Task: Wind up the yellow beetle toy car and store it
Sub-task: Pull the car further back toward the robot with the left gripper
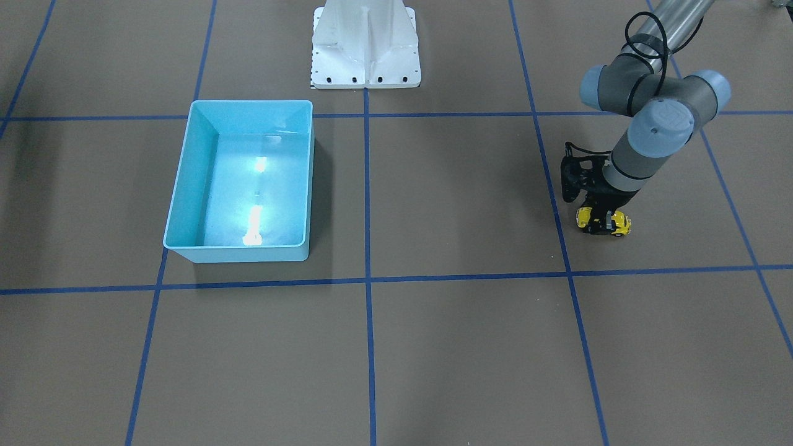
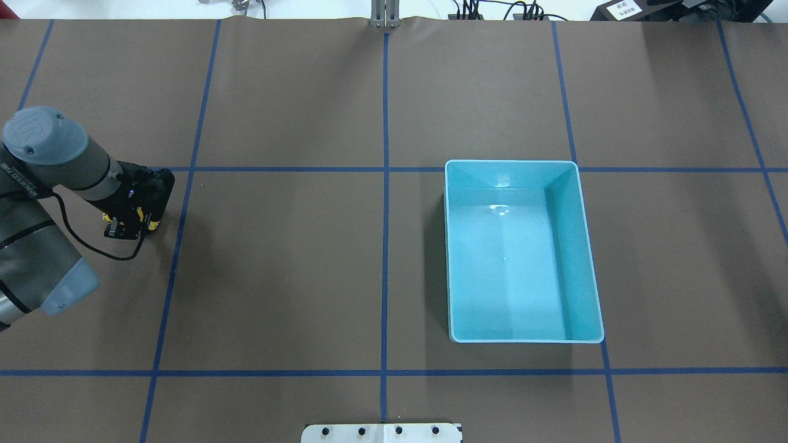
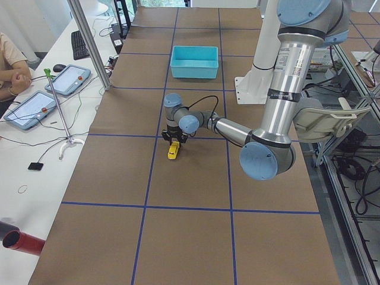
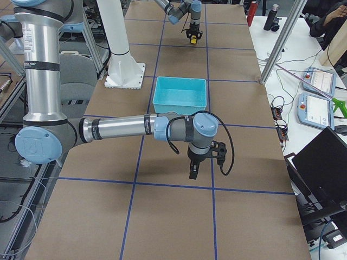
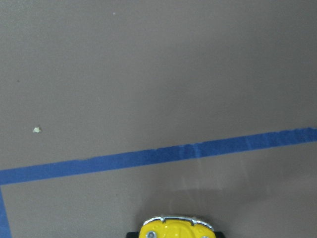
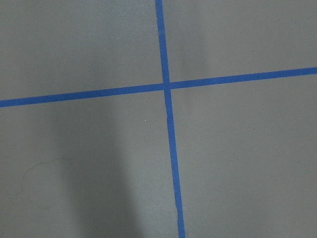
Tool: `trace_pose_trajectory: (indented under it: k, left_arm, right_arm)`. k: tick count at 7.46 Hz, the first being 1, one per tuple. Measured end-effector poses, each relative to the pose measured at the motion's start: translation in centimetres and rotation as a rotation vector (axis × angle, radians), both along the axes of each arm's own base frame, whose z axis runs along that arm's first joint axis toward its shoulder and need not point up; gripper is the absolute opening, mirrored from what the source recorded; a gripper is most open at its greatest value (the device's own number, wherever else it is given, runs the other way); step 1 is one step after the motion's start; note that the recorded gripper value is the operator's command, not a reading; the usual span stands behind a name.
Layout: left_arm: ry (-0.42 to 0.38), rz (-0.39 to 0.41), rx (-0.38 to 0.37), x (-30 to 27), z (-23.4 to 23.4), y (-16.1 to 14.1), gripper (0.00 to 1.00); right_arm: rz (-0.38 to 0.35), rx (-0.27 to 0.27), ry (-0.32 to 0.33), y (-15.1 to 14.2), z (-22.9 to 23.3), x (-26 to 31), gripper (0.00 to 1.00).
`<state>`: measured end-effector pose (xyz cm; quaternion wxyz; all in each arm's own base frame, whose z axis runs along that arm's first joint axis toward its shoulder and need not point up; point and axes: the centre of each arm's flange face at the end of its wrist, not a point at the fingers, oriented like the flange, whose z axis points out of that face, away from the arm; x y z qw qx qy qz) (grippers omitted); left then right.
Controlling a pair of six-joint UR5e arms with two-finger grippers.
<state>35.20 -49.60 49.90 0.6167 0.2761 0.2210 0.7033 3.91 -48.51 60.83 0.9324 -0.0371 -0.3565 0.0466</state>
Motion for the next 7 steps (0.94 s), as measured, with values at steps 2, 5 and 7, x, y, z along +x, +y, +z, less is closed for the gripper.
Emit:
trace_pose_trajectory:
  k: [2,5,7]
  left_arm:
    - [0.0,-0.002,-0.001,-0.3,0.4,0.2,0.0]
    - [0.003,0.0,0.004,-0.7,0.8,0.3,0.0]
    - [0.004,0.002,0.007,-0.9,1.3,0.5,0.0]
  right_arm:
    - [0.0,0.0,0.0,0.0,0.0,0.0,1.0]
    - [0.0,0.0,0.0,0.0,0.0,0.0,1.0]
    - [0.0,0.0,0.0,0.0,0.0,0.0,1.0]
